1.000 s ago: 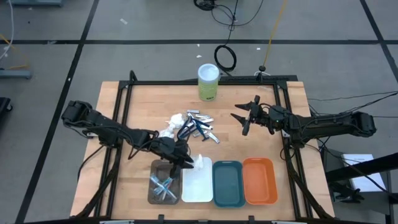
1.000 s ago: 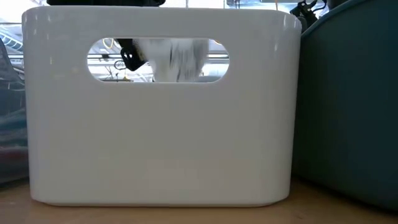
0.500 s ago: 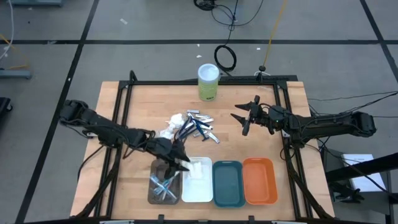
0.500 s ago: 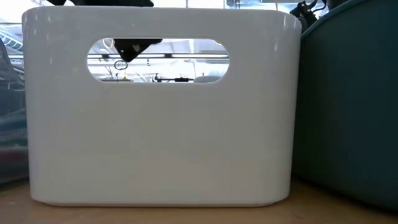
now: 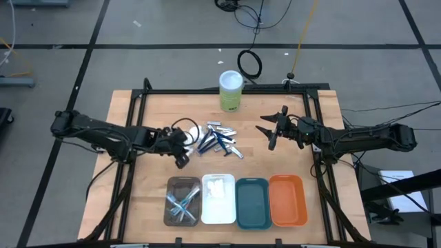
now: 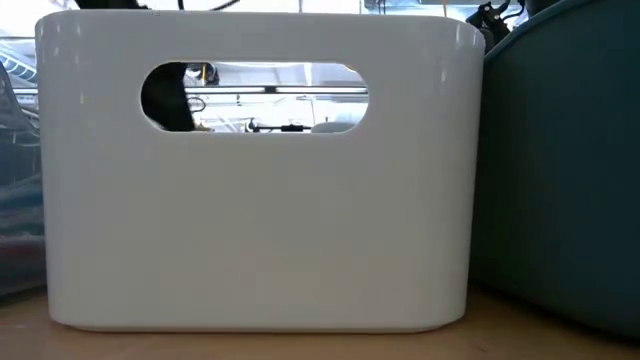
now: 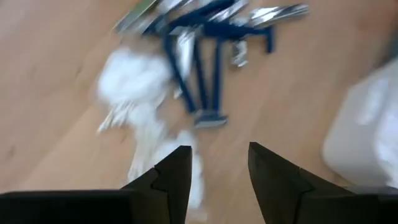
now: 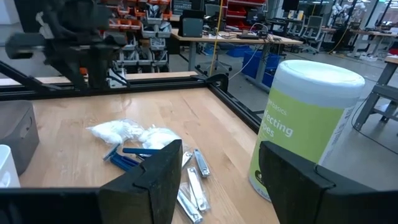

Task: Pick & Place Travel size toiletries
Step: Put the white cotton pack into the white bin

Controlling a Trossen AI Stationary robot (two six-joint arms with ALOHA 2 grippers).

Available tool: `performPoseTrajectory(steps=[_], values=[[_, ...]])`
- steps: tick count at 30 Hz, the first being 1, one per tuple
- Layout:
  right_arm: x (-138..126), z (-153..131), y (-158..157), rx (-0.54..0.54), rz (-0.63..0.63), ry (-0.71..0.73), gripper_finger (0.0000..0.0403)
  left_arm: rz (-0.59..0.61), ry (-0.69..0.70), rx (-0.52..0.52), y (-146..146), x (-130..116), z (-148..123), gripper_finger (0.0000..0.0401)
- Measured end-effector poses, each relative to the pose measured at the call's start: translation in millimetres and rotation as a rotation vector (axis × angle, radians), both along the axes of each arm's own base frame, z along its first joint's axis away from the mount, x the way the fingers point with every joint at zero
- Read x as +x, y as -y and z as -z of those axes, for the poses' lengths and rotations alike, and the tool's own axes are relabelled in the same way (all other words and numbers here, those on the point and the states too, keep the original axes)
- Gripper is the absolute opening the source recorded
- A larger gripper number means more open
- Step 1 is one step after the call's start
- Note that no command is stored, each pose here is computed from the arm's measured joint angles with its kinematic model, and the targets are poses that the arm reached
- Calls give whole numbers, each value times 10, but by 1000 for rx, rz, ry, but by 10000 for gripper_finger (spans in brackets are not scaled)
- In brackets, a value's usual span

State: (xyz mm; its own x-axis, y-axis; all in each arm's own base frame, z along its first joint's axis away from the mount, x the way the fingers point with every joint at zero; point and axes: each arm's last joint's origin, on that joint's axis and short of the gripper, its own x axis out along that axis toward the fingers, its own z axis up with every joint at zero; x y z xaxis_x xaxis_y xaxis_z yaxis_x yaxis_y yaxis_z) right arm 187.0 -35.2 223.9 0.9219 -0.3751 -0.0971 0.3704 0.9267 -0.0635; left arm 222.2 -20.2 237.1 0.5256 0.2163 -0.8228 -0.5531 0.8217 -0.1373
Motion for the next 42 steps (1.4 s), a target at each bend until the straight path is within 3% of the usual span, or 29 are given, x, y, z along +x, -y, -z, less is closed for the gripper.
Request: performPoseTrajectory(steps=[3,11,16,22,42], values=[[0,0,0,-1,0,0,201,-78,-45,-54,-64,23,78,160],[0,1,0,-1,0,-1,201,-111,-174,-103,-208,148,324,201],[0,0,0,-1,0,-1,201,-166,-256,-108,-341,221,509,205],[0,1,0,-1,0,-2,201,-192,-309,-155,-429,267,647,185],[-1,3,1,-4,0,-6,201,-195,-335,-165,-421,259,798,99]])
